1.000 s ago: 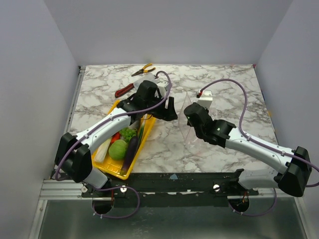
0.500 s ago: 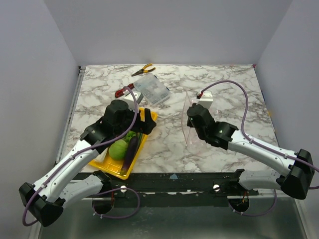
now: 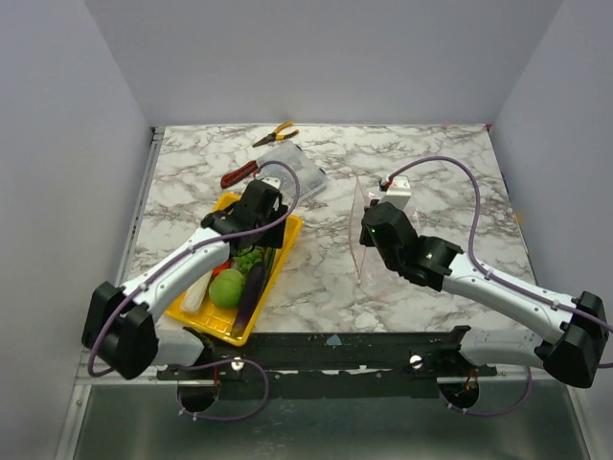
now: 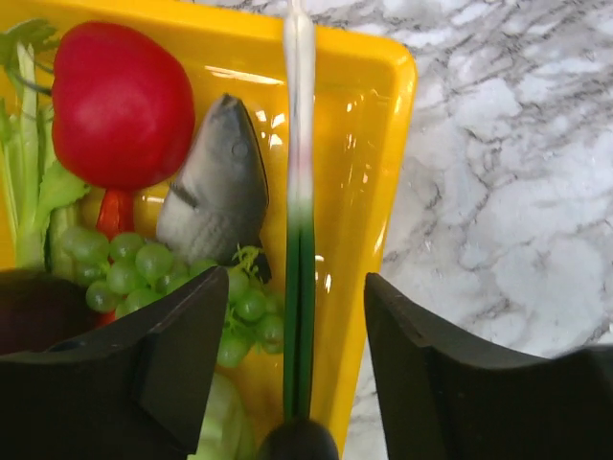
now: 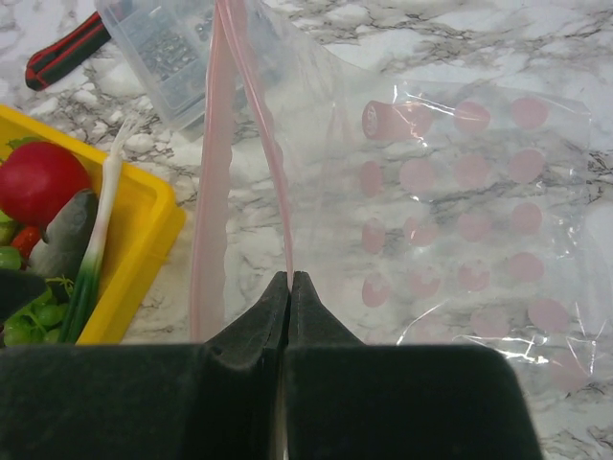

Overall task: Place the food in the zip-top bag and seal the zipper
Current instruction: Open the zipper of the food storage bag, then pick up the fake vegetable from the bin.

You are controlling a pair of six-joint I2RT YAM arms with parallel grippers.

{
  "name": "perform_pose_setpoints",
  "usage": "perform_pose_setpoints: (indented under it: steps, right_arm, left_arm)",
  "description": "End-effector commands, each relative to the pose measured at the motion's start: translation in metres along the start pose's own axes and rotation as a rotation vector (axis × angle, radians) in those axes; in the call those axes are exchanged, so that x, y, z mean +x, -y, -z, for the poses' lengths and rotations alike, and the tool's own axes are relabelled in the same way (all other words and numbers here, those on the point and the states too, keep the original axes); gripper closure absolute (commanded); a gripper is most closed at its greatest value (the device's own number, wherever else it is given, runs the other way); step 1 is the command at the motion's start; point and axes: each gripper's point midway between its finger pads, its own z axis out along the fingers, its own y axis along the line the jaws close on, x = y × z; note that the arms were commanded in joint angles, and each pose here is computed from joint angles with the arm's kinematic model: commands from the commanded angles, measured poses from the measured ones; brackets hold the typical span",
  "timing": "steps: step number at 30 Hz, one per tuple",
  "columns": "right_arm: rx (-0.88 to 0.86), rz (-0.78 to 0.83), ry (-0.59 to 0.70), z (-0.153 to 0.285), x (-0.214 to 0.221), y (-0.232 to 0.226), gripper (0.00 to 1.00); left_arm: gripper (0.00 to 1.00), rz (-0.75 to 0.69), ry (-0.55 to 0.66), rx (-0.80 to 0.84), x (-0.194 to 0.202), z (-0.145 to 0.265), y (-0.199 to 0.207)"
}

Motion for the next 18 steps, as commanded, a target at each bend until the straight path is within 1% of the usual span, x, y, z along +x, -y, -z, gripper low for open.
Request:
perform_pose_setpoints:
  steps: [1, 5, 10, 15, 18]
  right_arm:
    - [-0.032, -0.026, 0.017, 0.012, -0.007, 0.001, 0.99]
    - [-0.018, -0.032, 0.031, 0.017, -0.007, 0.010, 0.99]
    - [-0.016, -0.033, 0.034, 0.018, -0.008, 0.011, 0.99]
    - [-0.020, -0.025, 0.020, 0.013, -0.004, 0.007, 0.99]
    - [-0.019, -0.022, 0.013, 0.011, -0.001, 0.006, 0.99]
  left_arm:
    - [0.44, 0.019, -0.040, -0.051, -0.018, -0.029, -0.006]
    - [0.46, 0.050, -0.078, -0.034, -0.011, -0.049, -0.005]
    - [0.49, 0.079, -0.115, 0.026, -0.003, -0.063, 0.006]
    - [0.50, 0.075, -0.175, 0.016, 0.011, -0.077, 0.005]
    - [0.54, 0.074, -0.196, 0.013, 0.019, -0.082, 0.004]
